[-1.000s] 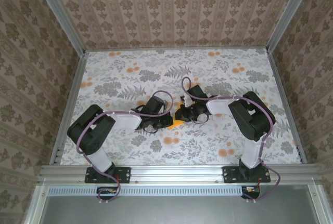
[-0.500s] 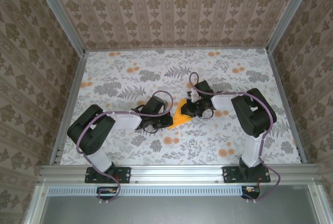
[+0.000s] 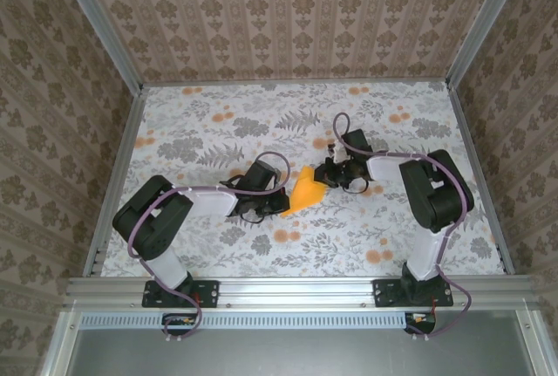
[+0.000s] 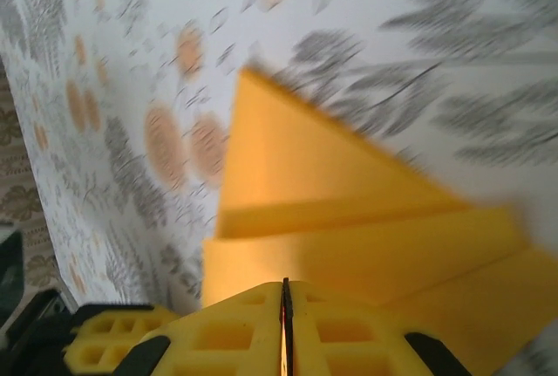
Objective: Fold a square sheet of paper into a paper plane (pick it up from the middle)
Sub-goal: Fourth fold the wing at the center of the table.
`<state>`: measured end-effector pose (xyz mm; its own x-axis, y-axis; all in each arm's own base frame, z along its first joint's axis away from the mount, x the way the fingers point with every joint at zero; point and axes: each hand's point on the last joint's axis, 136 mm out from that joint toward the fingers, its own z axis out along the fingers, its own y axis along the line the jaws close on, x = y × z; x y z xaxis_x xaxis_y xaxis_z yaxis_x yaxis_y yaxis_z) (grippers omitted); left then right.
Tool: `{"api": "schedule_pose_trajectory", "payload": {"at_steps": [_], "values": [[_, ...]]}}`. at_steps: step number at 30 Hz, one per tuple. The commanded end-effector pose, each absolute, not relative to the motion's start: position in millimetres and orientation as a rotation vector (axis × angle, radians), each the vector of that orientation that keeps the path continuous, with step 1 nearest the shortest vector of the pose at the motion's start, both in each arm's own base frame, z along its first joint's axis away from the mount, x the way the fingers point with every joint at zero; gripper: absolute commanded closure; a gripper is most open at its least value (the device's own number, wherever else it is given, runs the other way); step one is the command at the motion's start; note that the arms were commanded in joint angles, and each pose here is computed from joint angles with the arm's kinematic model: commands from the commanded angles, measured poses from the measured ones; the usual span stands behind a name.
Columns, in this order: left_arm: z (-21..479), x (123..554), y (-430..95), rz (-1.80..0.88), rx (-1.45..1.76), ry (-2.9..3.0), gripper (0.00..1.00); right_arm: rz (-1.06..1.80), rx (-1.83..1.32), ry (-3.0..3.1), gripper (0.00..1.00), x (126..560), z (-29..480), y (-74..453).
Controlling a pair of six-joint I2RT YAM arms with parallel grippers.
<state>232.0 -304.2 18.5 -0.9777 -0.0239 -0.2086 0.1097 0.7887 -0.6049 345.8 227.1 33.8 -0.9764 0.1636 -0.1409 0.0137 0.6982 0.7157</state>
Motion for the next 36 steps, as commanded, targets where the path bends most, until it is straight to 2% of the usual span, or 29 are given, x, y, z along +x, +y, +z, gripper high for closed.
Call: {"api": "schedule_pose_trajectory", "payload": {"at_steps": [1, 8, 11, 16, 24, 36], "values": [[-19, 207, -271, -0.734, 0.000, 2.960, 1.00, 1.125, 0.017, 2.700, 0.89, 327, 46, 251], [-19, 206, -269, -0.725, -0.009, 2.968, 1.00, 1.049, -0.080, 2.822, 0.92, 297, 17, 276], [-20, 205, -268, -0.718, -0.015, 2.975, 1.00, 1.061, -0.098, 2.832, 0.97, 296, 13, 280], [-22, 203, -266, -0.701, -0.029, 2.988, 1.00, 1.012, -0.086, 2.849, 0.99, 303, 7, 275], [-28, 198, -258, -0.658, -0.057, 3.024, 1.00, 0.882, 0.115, 2.854, 1.00, 330, -11, 226], [-27, 195, -256, -0.656, -0.055, 3.033, 1.00, 0.832, 0.436, 2.732, 0.99, 385, -4, 157]]}}
